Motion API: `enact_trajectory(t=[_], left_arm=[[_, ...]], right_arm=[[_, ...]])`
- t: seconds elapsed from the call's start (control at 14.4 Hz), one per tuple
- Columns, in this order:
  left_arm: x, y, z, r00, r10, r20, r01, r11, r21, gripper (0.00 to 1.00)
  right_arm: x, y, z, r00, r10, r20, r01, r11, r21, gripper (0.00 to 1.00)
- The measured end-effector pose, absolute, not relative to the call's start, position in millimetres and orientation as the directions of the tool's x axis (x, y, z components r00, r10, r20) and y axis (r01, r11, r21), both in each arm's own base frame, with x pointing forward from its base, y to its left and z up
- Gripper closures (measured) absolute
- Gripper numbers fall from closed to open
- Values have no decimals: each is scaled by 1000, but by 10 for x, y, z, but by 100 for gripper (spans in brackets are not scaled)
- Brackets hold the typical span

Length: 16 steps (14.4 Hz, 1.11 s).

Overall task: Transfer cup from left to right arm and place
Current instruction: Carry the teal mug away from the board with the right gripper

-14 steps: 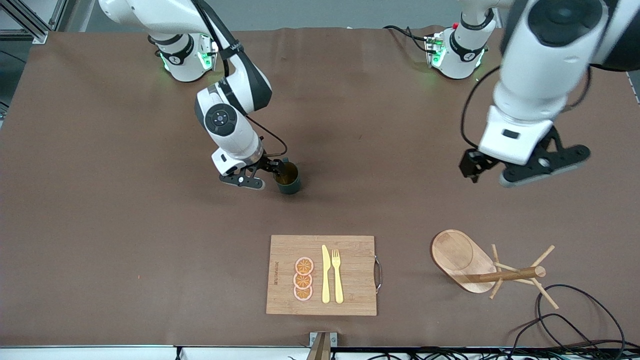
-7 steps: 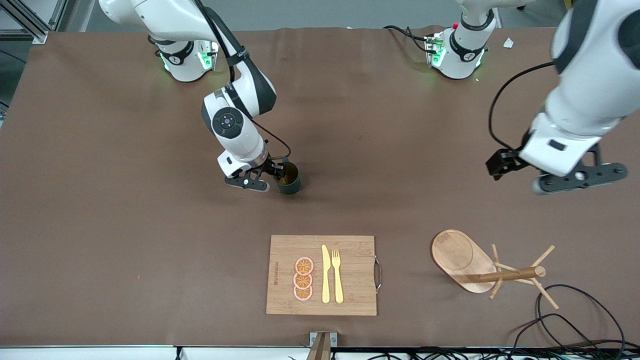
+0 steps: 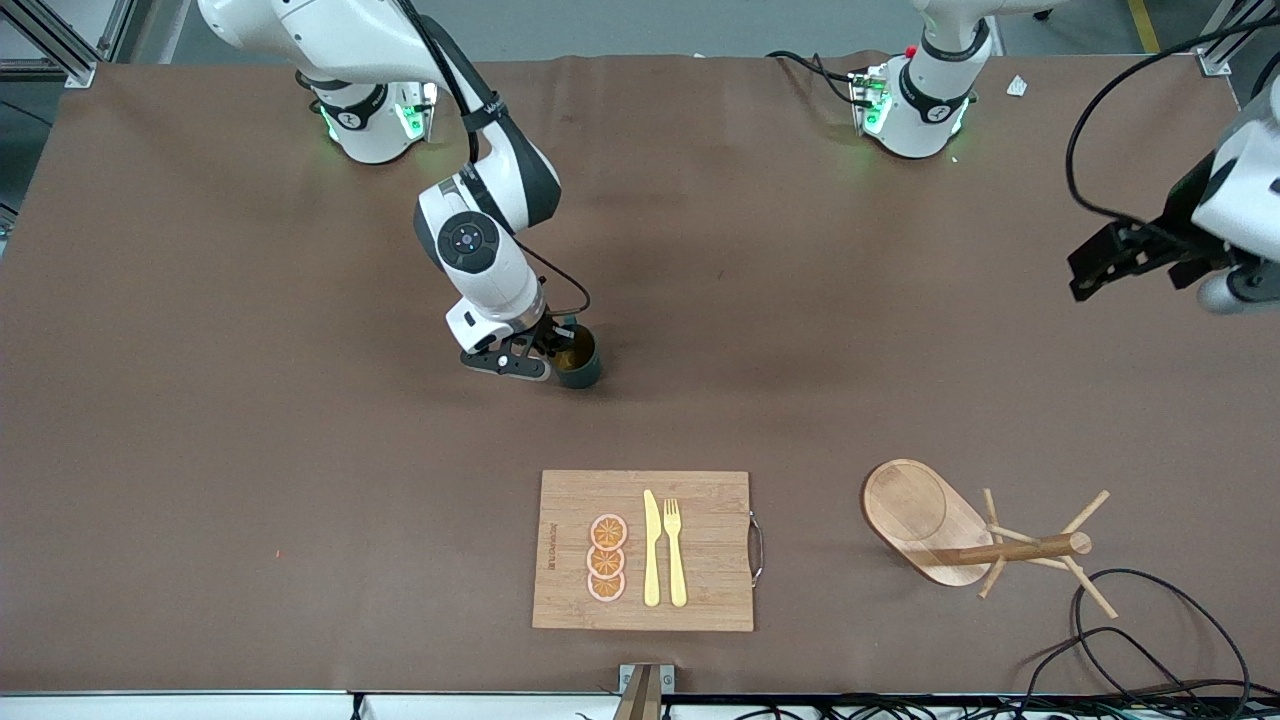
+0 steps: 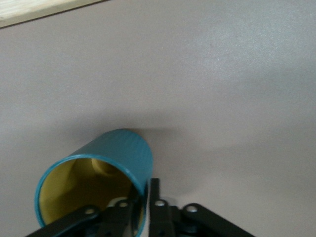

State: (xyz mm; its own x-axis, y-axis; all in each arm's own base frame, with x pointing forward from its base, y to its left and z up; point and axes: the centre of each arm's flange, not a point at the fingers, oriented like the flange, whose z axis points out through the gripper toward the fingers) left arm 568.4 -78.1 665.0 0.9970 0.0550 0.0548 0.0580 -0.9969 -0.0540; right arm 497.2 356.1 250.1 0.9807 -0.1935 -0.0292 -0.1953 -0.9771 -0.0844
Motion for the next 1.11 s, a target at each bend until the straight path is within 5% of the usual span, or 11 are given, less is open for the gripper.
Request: enact_trajectory(t=[0.42,1.11], left_arm=[[5423,-630,6640,999,25,24,26,-999,-33,0],[5169,-947,6546,999,-38,-6,-38,-998,-45,0]], right_arm=[[5126,3287,2504,996,76,-35,74,-995,-71,96],[5459,1648,2722,884,465,-48,459,-882,-104,96]])
